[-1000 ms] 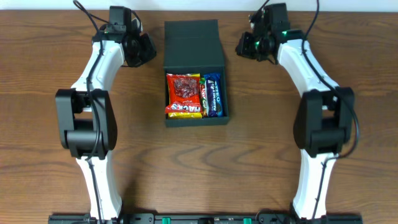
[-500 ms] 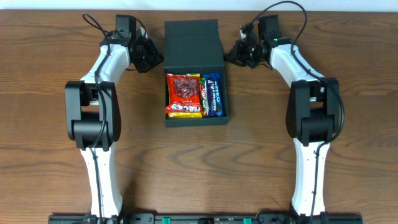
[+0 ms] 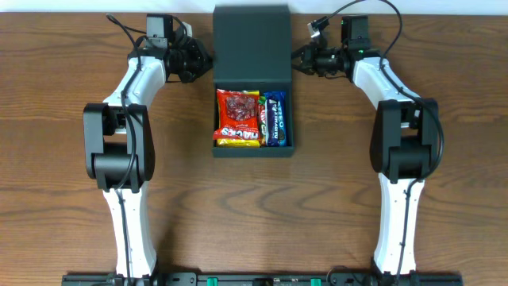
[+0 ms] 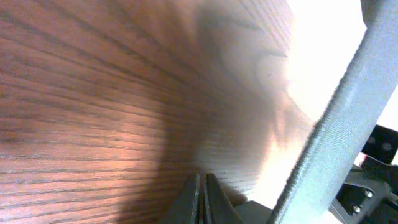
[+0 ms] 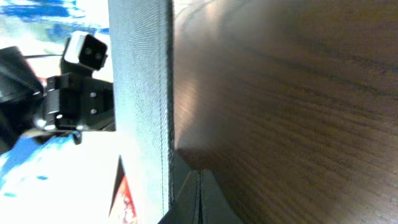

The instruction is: Pack container

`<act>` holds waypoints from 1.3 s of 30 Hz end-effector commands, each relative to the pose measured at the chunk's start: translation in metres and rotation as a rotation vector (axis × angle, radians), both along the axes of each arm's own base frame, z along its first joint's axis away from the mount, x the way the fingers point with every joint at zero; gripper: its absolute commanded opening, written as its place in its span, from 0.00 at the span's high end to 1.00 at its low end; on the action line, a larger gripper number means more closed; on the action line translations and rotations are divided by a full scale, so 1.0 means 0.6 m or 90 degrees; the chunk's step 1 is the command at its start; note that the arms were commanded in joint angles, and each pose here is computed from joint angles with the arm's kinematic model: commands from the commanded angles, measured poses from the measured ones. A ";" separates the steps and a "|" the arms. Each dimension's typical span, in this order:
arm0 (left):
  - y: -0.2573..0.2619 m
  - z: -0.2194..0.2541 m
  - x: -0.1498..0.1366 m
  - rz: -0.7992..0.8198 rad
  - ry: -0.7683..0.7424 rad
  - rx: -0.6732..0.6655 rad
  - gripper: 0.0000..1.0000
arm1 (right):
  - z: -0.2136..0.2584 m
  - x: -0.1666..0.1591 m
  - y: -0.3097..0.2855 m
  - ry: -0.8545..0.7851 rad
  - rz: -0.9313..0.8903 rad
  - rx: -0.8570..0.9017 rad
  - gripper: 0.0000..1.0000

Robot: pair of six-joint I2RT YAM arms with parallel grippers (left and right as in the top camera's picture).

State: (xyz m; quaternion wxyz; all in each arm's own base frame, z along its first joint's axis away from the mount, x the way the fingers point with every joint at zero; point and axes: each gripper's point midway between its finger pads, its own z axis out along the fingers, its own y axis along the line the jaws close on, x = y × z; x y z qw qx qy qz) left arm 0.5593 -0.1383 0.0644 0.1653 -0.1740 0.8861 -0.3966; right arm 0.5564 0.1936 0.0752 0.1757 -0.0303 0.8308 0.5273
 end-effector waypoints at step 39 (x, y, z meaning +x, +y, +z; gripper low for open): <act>0.046 0.278 -0.188 -0.270 -0.168 0.292 0.94 | 0.157 -0.173 -0.076 0.002 0.028 -0.423 0.99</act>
